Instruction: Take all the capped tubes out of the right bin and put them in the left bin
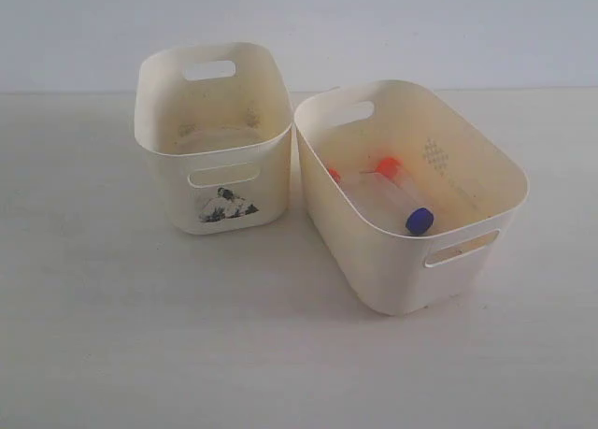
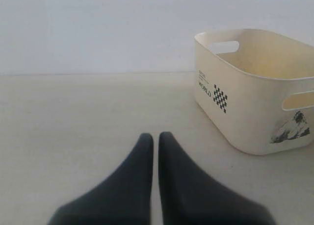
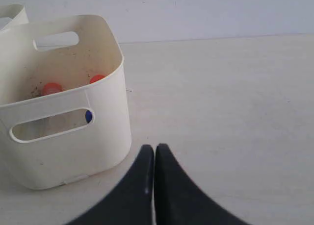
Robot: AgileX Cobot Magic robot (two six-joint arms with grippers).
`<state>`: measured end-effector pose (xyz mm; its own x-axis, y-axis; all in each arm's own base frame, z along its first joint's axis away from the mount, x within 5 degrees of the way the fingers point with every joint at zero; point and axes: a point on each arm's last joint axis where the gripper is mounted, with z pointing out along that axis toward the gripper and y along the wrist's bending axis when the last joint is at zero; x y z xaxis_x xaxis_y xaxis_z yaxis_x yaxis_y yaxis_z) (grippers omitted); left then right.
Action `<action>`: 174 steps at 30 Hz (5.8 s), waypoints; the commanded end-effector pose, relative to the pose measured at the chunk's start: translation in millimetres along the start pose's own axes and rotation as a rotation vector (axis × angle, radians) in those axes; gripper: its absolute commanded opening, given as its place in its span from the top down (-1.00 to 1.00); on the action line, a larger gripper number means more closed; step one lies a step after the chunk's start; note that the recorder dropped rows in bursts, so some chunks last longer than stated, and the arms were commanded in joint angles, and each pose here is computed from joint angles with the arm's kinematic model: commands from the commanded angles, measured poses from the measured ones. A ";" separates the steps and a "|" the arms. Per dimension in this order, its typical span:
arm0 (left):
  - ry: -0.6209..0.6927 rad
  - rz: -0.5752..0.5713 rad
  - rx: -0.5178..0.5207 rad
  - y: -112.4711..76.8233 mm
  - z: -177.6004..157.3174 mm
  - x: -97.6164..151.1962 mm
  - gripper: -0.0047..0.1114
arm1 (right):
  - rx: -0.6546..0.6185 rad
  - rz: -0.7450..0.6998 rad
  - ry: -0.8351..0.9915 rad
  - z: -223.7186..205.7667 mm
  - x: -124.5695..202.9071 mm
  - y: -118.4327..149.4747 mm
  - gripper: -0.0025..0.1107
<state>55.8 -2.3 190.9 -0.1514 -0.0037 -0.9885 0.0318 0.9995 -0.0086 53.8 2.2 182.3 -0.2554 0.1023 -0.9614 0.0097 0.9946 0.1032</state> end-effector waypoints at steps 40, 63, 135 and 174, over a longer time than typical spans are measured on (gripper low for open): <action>-0.007 -0.009 -0.001 0.0 -0.5 -1.1 0.84 | -0.021 -0.212 0.214 44.3 -272.3 26.7 0.96; -0.008 -0.009 -0.001 0.1 -0.5 -1.3 0.84 | -0.222 -0.100 0.223 217.0 -243.2 58.9 0.96; -0.008 -0.009 -0.001 0.1 -0.5 -1.3 0.84 | -0.149 -0.399 1.280 366.6 -72.0 144.7 0.05; -0.006 -0.009 -0.001 0.0 -0.5 -1.1 0.84 | -0.982 -0.278 0.379 266.6 -242.8 234.5 0.84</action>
<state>55.8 -2.3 190.9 -0.1514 -0.0037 -0.9885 0.0318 0.9995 -0.0086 373.4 200.5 369.6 -0.5020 -0.3359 -0.7970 -0.7898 0.5535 0.2642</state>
